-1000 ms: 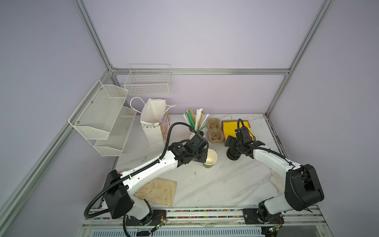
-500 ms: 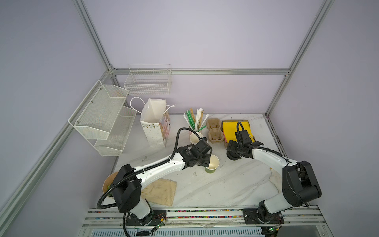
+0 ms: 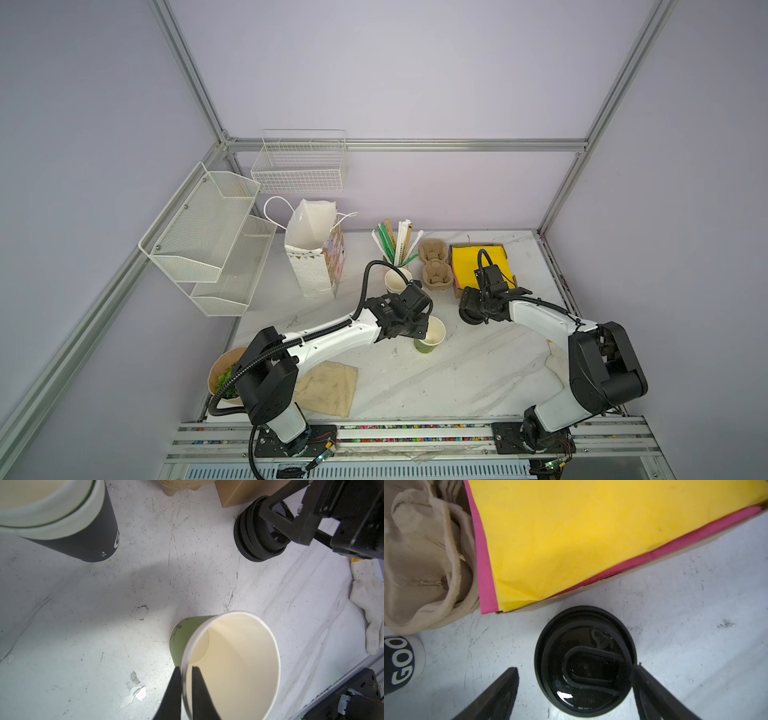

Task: Pack a coffee takeout order
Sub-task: Place the coffee cup at the center of the table.

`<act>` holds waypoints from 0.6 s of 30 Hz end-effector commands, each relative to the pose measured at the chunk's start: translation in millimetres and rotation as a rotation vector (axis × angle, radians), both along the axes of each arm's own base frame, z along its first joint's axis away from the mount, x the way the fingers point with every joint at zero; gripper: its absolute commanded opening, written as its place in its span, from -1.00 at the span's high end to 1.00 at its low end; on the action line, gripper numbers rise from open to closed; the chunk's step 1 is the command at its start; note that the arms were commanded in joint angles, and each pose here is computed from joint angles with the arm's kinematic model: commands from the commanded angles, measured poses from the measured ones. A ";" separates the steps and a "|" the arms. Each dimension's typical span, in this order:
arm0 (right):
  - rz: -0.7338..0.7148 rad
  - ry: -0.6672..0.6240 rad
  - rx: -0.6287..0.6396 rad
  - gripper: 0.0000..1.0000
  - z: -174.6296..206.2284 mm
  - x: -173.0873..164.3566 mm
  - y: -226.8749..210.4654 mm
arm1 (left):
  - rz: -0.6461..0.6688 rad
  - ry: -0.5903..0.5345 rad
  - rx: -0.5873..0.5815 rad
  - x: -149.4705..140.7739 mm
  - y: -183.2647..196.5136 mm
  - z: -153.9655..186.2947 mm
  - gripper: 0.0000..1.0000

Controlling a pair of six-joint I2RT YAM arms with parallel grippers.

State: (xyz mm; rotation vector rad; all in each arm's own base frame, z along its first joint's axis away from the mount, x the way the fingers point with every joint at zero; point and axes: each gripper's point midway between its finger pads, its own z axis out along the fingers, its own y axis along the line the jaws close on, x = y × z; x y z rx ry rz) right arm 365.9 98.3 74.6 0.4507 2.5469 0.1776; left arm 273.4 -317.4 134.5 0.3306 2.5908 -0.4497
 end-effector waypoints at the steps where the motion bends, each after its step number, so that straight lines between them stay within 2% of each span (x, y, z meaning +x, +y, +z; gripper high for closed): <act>1: -0.021 0.056 -0.047 -0.77 -7.4 -10.1 -10.2 | -0.007 0.003 0.002 -5.4 1.5 -7.8 0.72; 7: -0.027 0.011 -0.060 -0.79 14.4 -5.3 -13.2 | 0.003 -0.026 0.004 -2.4 4.9 -2.3 0.59; 13: -0.033 0.059 -0.105 -0.78 -1.4 -7.6 -18.7 | -0.001 -0.050 0.004 0.0 5.5 4.9 0.33; 18: -0.017 0.047 -0.106 -0.74 -1.6 -3.6 -16.7 | 0.007 -0.114 0.015 7.1 11.2 21.3 -0.05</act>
